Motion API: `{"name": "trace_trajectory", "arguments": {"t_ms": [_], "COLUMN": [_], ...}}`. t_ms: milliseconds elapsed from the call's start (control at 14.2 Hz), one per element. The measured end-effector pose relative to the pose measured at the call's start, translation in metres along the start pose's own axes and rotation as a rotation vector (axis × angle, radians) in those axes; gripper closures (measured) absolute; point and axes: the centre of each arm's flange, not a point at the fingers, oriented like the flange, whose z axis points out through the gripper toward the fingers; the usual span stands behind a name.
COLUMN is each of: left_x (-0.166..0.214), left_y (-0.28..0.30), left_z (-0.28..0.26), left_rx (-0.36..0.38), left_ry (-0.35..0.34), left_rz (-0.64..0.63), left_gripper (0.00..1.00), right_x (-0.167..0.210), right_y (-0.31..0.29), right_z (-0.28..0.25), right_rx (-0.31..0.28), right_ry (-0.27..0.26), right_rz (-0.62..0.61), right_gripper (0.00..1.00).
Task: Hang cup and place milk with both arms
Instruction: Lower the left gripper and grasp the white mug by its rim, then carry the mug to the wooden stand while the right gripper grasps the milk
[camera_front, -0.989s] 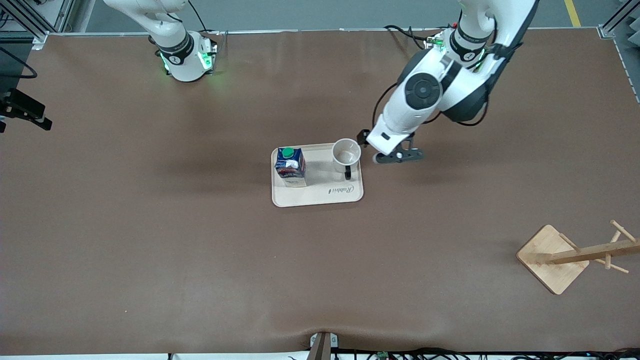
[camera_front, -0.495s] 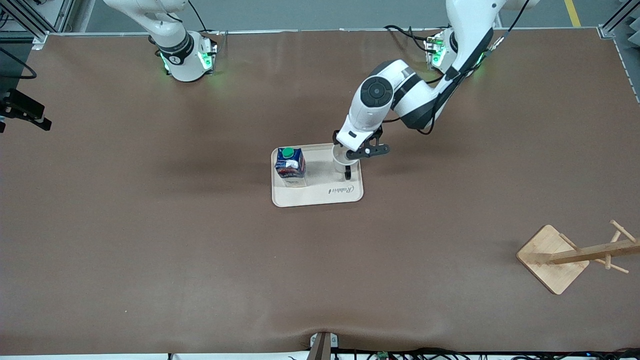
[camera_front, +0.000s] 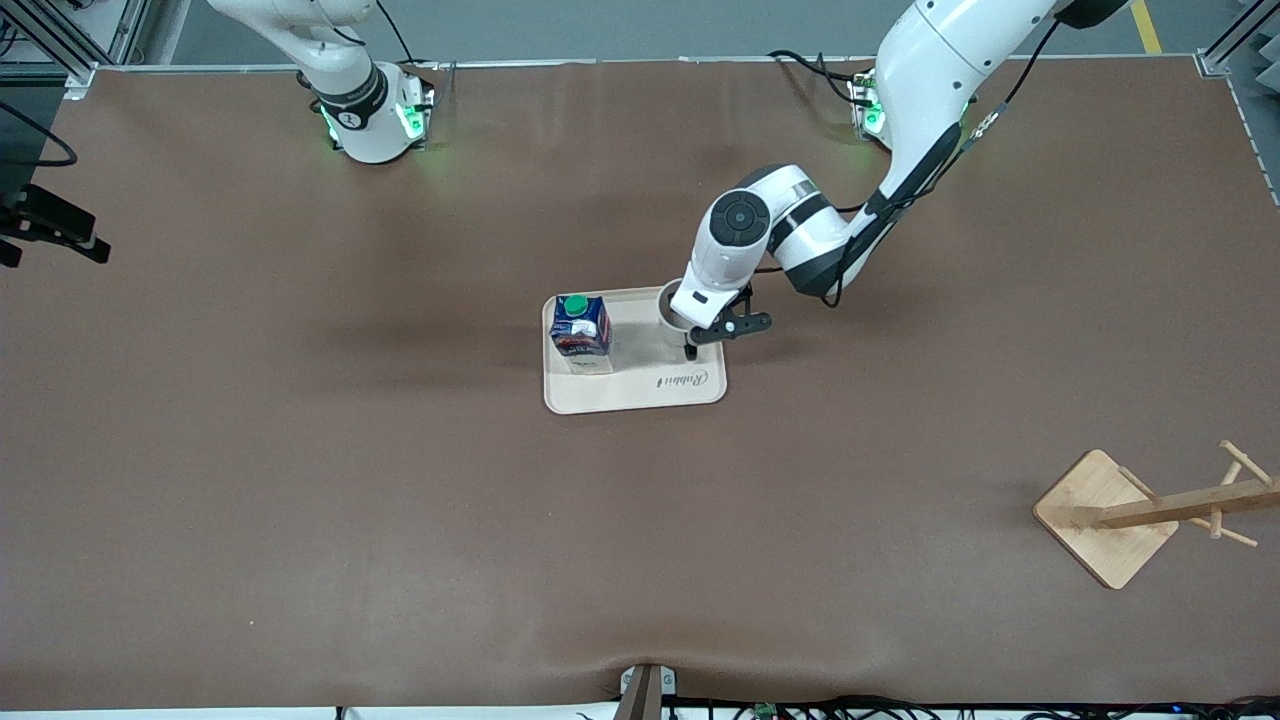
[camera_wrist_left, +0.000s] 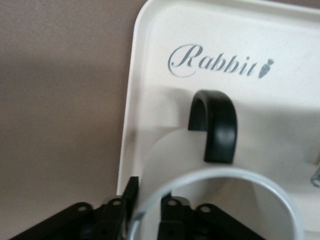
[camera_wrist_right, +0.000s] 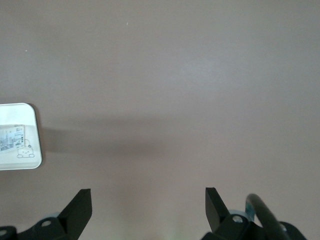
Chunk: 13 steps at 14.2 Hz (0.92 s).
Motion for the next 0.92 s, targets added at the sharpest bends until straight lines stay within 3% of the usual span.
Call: {"name": "trace_trajectory", "arguments": {"t_ms": [141,495,918], "left_x": [0.008,0.049,0.138], "left_y": [0.008,0.015,-0.044], "left_z": [-0.009,-0.062,-0.171], "left_rx": [-0.023,-0.063,0.001], "left_ry": [0.013,0.077,0.203], "left_rz": [-0.015,-0.061,-0.141], "left_gripper": [0.96,0.96,0.96], "right_x": [0.003,0.009,0.012], "right_y": [-0.008,-0.074,-0.179], "right_z": [0.011,0.052,0.137], "right_rx": [0.018,0.069,0.057], "right_ry": [-0.031,-0.118,-0.087], "right_rz": [0.007,0.093,0.115], "right_gripper": [0.0,0.0,0.0]}}
